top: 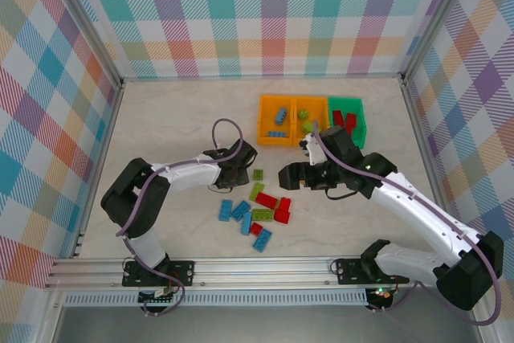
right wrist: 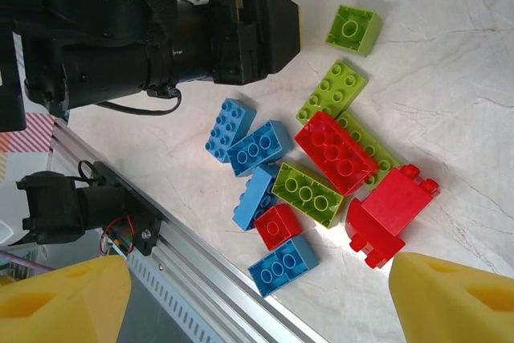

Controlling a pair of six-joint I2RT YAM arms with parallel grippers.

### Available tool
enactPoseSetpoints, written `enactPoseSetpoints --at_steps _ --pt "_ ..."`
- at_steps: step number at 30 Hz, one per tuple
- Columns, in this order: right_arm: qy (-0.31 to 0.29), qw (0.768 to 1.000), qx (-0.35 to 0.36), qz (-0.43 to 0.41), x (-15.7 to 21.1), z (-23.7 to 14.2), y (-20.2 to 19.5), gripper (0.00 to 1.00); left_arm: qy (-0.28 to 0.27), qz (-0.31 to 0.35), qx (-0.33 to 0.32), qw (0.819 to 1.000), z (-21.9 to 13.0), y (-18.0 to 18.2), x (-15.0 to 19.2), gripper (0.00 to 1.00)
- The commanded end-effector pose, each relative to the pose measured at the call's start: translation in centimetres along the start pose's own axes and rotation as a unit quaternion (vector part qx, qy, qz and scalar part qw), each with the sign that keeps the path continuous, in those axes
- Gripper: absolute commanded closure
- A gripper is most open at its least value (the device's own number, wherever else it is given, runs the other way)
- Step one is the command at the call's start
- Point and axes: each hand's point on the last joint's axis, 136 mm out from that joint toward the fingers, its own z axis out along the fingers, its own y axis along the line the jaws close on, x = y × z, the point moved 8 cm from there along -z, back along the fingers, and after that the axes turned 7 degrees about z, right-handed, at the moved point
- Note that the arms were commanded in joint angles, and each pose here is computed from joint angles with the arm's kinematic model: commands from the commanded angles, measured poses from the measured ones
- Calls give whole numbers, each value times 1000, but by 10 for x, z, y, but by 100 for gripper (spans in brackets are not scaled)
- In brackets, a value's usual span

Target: Sort the legos into containers by color

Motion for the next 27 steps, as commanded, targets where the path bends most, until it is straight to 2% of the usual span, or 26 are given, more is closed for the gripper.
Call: enactPoseSetpoints --at_steps 1,4,7,13,16,21,27 --pt "0 1000 -3 2 1 -2 3 16 2 -6 -13 1000 3 6 0 56" --pt "2 1000 -8 -1 0 -1 4 17 2 -3 -8 1000 -1 6 0 66" --pt "11 1000 -7 -4 3 0 5 17 -9 -6 16 1000 -20 4 -7 74" --pt "16 1000 -15 -15 8 -1 11 16 -80 24 130 988 -85 -43 -40 74" --pt "3 1000 2 -10 8 0 7 16 -123 45 144 981 -97 -70 -64 74" --pt "-9 1000 14 -4 10 -3 3 16 -193 88 94 973 -84 -109 -115 74" --pt "-18 999 29 -5 13 -9 -1 15 -220 102 52 969 -46 -142 -167 71"
